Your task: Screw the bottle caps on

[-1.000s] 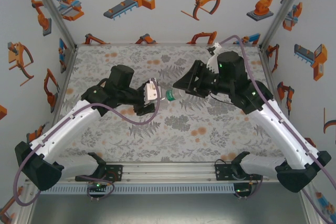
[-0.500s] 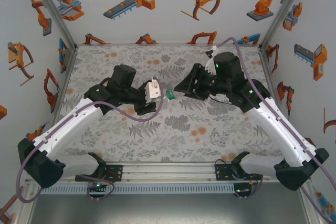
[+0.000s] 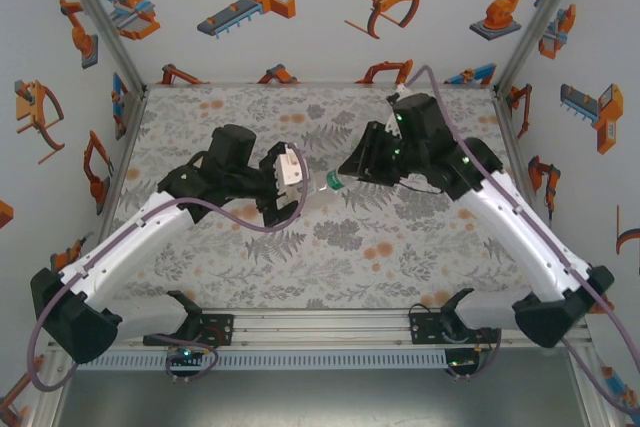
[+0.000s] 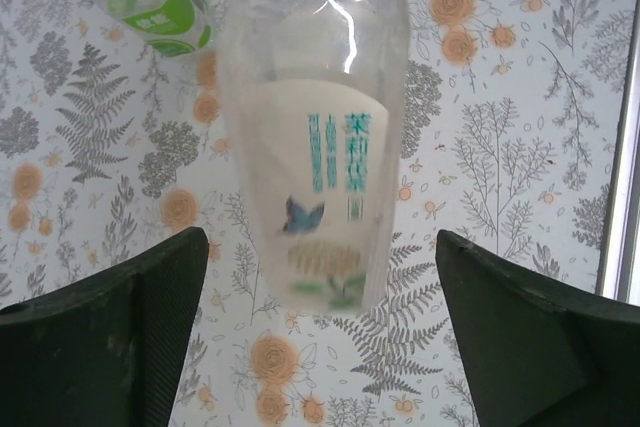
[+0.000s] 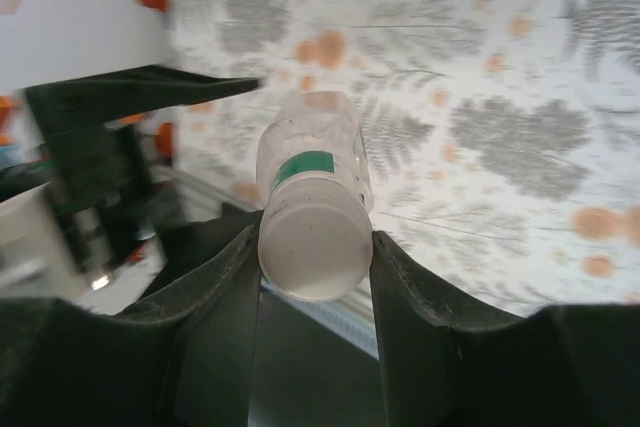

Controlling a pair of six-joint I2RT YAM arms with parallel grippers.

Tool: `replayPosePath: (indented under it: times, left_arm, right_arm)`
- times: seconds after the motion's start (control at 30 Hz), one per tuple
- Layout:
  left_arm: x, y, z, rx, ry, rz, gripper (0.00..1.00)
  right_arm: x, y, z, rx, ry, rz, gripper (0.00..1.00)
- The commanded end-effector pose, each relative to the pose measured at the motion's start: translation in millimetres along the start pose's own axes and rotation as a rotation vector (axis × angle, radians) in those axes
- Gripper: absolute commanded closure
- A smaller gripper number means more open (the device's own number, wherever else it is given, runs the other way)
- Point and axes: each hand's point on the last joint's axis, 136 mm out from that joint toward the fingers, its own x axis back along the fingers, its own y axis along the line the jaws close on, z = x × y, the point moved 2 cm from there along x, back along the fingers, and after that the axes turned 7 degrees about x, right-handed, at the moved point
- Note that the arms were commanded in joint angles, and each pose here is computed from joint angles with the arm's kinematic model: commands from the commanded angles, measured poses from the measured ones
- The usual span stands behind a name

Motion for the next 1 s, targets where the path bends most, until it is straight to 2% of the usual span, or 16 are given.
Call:
replayPosePath:
  times: [0.0,0.07,0.17,0.37,0.5,0.57,0.67,0.73,0.83,0.97]
  left_arm:
    - [10,8,-9,0.027,-0.052,-0.056,0.10]
    - [11,11,-9,0.041,-0.053,-0.075,0.09]
    - [12,16,-7,0.075,-0.049,-0.114,0.09]
    - [12,21,-2,0.146,-0.062,-0.160,0.08]
    - [14,17,2,0.163,-0.063,-0.156,0.07]
    - [14,18,4,0.165,-0.059,-0.164,0.07]
    - [14,18,6,0.166,-0.050,-0.172,0.06]
    - [14,20,8,0.168,-0.043,-0.185,0.05]
    - [13,27,9,0.179,-0.036,-0.215,0.01]
    - [15,47,18,0.237,-0.020,-0.319,0.03]
  right_arm:
    - [-8,-36,-2,0.211,0.095,0.263,0.78]
    - [-18,-52,-12,0.297,0.128,0.389,0.79]
    - [-40,-63,-31,0.393,0.127,0.474,0.79]
    - [-80,-77,-59,0.427,0.102,0.506,0.80]
    - [-93,-88,-56,0.411,0.144,0.504,0.79]
    - [-96,-91,-52,0.407,0.159,0.497,0.72]
    - [-95,-91,-50,0.406,0.166,0.493,0.53]
    - [-90,-88,-54,0.408,0.153,0.492,0.44]
    - [-77,-83,-65,0.414,0.127,0.496,0.38]
    - [-51,-76,-84,0.429,0.076,0.508,0.32]
